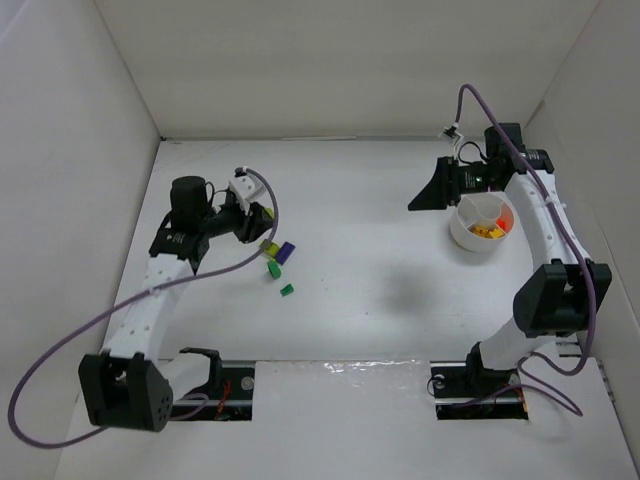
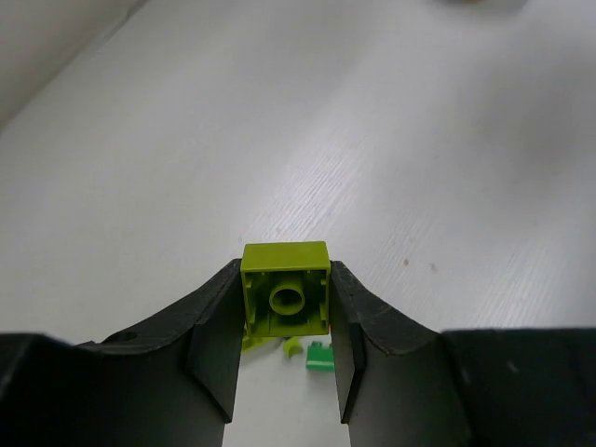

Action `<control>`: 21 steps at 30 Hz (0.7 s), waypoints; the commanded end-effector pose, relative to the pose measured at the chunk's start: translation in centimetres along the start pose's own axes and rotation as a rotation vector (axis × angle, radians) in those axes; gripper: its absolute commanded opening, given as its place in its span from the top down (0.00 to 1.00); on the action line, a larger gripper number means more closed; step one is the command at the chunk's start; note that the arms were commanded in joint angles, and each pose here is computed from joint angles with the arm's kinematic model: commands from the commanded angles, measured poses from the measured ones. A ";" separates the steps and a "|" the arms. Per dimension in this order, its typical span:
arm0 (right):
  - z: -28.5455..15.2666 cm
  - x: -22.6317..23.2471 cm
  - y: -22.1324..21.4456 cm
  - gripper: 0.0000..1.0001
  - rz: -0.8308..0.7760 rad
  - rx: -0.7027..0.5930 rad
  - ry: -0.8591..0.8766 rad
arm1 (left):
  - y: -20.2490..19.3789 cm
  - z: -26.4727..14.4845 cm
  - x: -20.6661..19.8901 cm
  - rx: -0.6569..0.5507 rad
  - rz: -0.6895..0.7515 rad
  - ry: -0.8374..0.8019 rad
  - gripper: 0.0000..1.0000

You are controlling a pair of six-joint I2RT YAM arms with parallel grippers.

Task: Sort the legos into containers by color

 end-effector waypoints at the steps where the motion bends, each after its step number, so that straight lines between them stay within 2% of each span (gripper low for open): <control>1: 0.1 2.7 1.3 0.39 0.049 -0.006 0.180 | 4.8 -0.4 -1.6 -0.219 0.054 -0.026 1.00; 4: -2.0 -1.0 3.9 0.42 0.077 -0.118 0.027 | 6.4 -0.7 -1.2 -0.242 0.037 -0.006 1.00; 5: -2.7 -2.0 4.7 0.49 0.072 -0.152 -0.054 | 6.4 -0.8 -1.1 -0.231 0.027 -0.002 1.00; 6: -4.0 -4.4 6.0 0.52 0.042 -0.214 -0.251 | 6.7 -0.9 -0.9 -0.231 0.033 0.011 1.00; 9: -7.5 -5.6 8.5 0.62 -0.089 -0.370 -0.568 | 6.8 -1.0 -0.4 -0.218 0.028 0.038 1.00; 10: -8.6 -6.4 9.0 0.63 -0.126 -0.409 -0.738 | 7.0 -1.2 -0.4 -0.219 0.034 0.050 1.00; 11: -9.3 -6.2 8.9 0.63 -0.180 -0.422 -0.816 | 7.1 -1.2 -0.3 -0.225 0.040 0.054 1.00; 12: -9.4 -6.5 8.9 0.55 -0.204 -0.413 -0.862 | 7.0 -1.3 -0.1 -0.218 0.029 0.068 1.00; 14: -9.4 -6.2 8.1 0.45 -0.211 -0.363 -0.915 | 6.9 -1.3 0.1 -0.213 0.028 0.079 1.00; 15: -9.0 -7.7 7.6 0.40 -0.165 -0.312 -0.933 | 6.7 -1.0 0.2 -0.207 0.020 0.075 1.00; 17: -7.9 -9.1 5.7 0.36 -0.089 -0.206 -0.942 | 6.6 -0.8 0.4 -0.204 0.010 0.083 1.00; 21: -7.1 -11.2 5.1 0.31 -0.012 -0.206 -0.962 | 6.3 -0.3 0.7 -0.203 -0.002 0.081 1.00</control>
Point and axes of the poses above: each gripper's point midway between its finger pads, its own z axis out along the fingers, its own x axis along the line the jaws close on, y = z × x, the point moved 3 cm from there along -z, back along the fingers, and after that the axes turned 14 degrees about z, right-handed, at the moved point
